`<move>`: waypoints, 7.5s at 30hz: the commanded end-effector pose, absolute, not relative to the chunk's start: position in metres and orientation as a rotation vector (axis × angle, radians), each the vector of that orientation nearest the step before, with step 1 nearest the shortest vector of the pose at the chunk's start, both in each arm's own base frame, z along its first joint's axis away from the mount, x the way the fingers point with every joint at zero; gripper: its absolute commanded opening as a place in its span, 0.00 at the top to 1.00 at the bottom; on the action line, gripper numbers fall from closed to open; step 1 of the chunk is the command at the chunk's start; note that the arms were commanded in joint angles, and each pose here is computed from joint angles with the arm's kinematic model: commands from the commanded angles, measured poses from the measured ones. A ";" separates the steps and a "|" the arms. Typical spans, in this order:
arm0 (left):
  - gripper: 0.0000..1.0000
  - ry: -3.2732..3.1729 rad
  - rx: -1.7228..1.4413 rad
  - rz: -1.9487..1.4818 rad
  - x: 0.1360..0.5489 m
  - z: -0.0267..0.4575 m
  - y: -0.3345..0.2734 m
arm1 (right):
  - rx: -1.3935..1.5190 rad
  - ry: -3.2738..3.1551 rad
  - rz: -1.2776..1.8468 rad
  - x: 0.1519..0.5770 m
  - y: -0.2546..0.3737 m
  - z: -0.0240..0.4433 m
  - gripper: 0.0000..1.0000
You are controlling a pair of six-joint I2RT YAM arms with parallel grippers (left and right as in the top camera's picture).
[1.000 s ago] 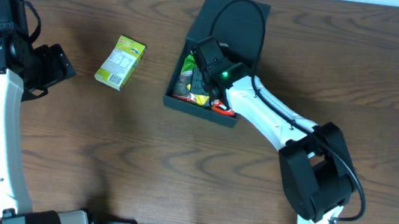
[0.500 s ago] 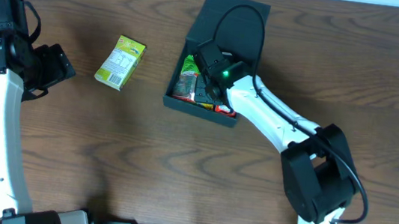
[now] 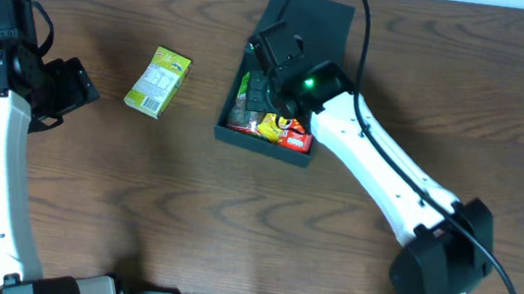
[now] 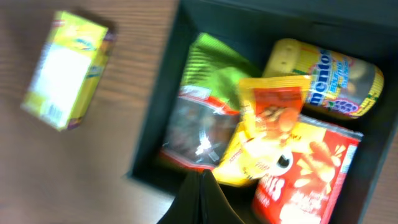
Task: Pack container
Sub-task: 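Release the candy packet and press it down with the right gripper, then withdraw the right gripper from the box to the right, then reach the left gripper to the yellow-green juice carton and grasp it, then carry the juice carton to the box and lower it into the left side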
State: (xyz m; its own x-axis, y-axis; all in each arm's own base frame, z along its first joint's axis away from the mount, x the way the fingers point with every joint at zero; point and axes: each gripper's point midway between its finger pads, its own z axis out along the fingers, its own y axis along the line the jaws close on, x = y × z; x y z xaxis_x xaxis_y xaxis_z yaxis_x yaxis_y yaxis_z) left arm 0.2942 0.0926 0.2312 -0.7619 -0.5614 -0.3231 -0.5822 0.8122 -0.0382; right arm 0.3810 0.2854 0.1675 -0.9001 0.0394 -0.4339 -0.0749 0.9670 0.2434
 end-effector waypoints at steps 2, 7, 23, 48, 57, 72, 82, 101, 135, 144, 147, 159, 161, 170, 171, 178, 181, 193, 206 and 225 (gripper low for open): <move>0.05 2.679 -0.885 0.092 0.292 0.230 0.093 | -0.046 2.613 0.261 0.376 0.273 0.203 0.99; 0.05 2.678 -0.885 0.092 0.292 0.230 0.093 | -0.187 2.517 0.216 0.364 0.252 0.251 0.98; 0.05 2.592 -0.863 0.083 0.311 0.238 0.098 | -0.462 2.362 0.049 0.249 0.140 0.350 0.01; 0.05 2.525 -0.928 0.041 0.322 0.241 0.098 | 0.254 2.341 -0.053 0.239 -0.004 0.275 0.01; 0.05 2.528 -0.930 0.047 0.322 0.241 0.099 | 0.509 2.304 -0.104 0.235 -0.042 0.274 0.01; 0.05 2.829 0.120 0.087 0.363 0.189 0.019 | 0.494 2.343 -0.120 0.229 -0.042 0.268 0.01; 0.05 2.952 0.274 0.118 0.420 0.119 0.014 | 0.494 2.343 -0.120 0.229 -0.042 0.268 0.01; 0.05 3.009 0.469 -0.105 0.453 0.026 -0.010 | 0.494 2.343 -0.120 0.229 -0.042 0.268 0.01; 0.42 3.078 0.250 0.006 0.454 0.000 -0.024 | 0.494 2.343 -0.120 0.229 -0.042 0.268 0.01; 0.45 2.932 0.206 -0.005 0.461 0.068 -0.065 | 0.494 2.343 -0.120 0.229 -0.042 0.268 0.01; 0.45 2.860 0.173 -0.022 0.461 0.103 -0.077 | 0.494 2.343 -0.120 0.229 -0.042 0.268 0.01; 0.47 2.719 0.250 -0.142 0.424 0.179 -0.161 | 0.494 2.343 -0.120 0.229 -0.042 0.268 0.01; 0.47 2.713 0.323 -0.147 0.417 0.177 -0.183 | 0.494 2.343 -0.120 0.229 -0.042 0.268 0.01; 0.42 2.665 0.398 0.028 0.401 0.176 -0.213 | 0.494 2.343 -0.120 0.229 -0.042 0.268 0.01; 0.42 2.675 0.384 0.029 0.400 0.173 -0.213 | 0.494 2.343 -0.120 0.229 -0.042 0.268 0.01; 0.43 2.749 0.375 0.068 0.397 0.140 -0.210 | 0.494 2.343 -0.120 0.229 -0.042 0.268 0.01; 0.43 2.781 0.382 0.061 0.398 0.118 -0.215 | 0.494 2.343 -0.120 0.229 -0.042 0.268 0.01; 0.46 2.914 0.361 0.179 0.400 0.039 -0.209 | 0.494 2.343 -0.120 0.229 -0.042 0.268 0.01; 0.25 2.919 0.330 0.286 0.400 0.035 -0.193 | 0.494 2.343 -0.120 0.229 -0.042 0.268 0.01; 0.53 2.643 0.248 0.061 0.402 0.179 -0.196 | 0.494 2.343 -0.120 0.229 -0.042 0.268 0.01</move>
